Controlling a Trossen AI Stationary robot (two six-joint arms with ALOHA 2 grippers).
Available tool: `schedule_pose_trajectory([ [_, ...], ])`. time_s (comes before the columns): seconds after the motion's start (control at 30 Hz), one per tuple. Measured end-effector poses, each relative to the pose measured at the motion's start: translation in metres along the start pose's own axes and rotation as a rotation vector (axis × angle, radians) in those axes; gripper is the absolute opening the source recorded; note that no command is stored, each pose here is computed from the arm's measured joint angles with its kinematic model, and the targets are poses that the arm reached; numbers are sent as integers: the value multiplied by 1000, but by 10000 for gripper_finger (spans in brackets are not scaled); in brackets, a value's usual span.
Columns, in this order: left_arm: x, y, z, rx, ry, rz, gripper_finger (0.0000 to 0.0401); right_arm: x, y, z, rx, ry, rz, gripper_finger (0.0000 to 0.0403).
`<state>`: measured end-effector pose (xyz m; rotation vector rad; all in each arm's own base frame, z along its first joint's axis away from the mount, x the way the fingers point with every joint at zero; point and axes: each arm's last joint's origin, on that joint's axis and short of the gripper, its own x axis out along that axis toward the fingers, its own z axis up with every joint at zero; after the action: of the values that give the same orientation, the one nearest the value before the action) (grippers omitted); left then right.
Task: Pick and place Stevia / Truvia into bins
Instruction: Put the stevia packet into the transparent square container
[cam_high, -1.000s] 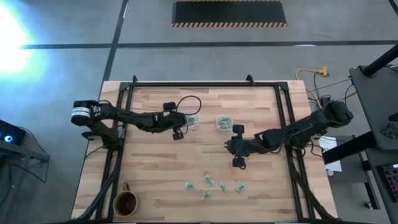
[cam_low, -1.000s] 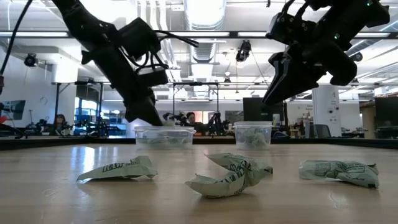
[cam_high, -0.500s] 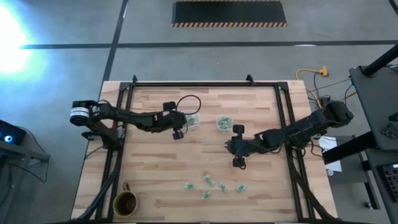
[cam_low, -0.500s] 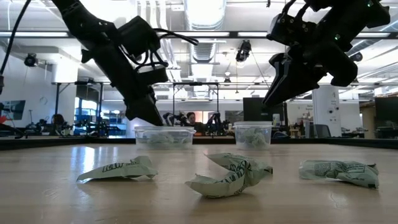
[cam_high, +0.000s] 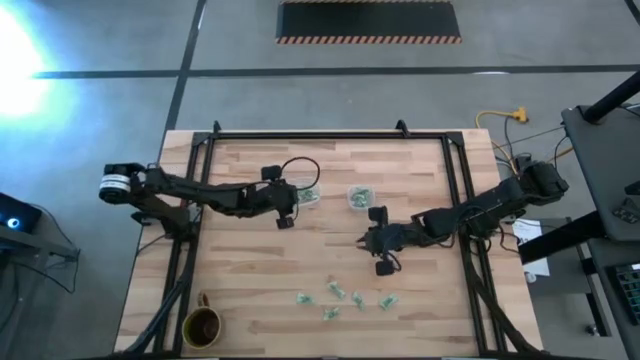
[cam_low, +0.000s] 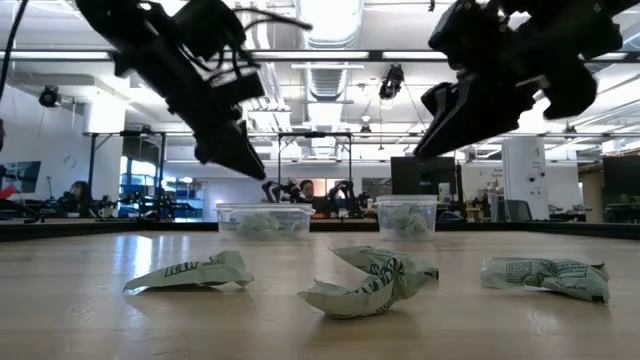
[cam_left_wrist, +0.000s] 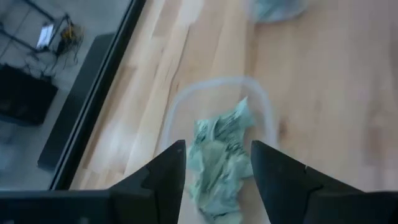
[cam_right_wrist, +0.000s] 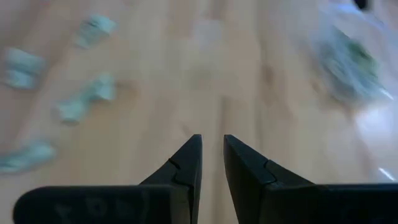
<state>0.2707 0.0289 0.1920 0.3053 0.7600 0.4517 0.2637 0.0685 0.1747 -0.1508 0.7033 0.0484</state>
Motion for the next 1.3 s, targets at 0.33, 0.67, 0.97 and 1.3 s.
schedule_pose_trajectory([
  [0.33, -35, -7, 13, 5, -128, -54, 164, -1, 9, 2, -41, -237, 285, 57],
  [0.67, -42, -9, 14, 9, -145, -67, 164, 18, 20, -2, -65, -280, 372, 100],
  [0.97, -42, -11, 13, 21, -131, -73, 164, 61, 32, 4, -80, -209, 419, 141],
  [1.3, -42, -13, 10, 18, -105, -82, 164, 91, 40, 9, -59, -129, 443, 182],
])
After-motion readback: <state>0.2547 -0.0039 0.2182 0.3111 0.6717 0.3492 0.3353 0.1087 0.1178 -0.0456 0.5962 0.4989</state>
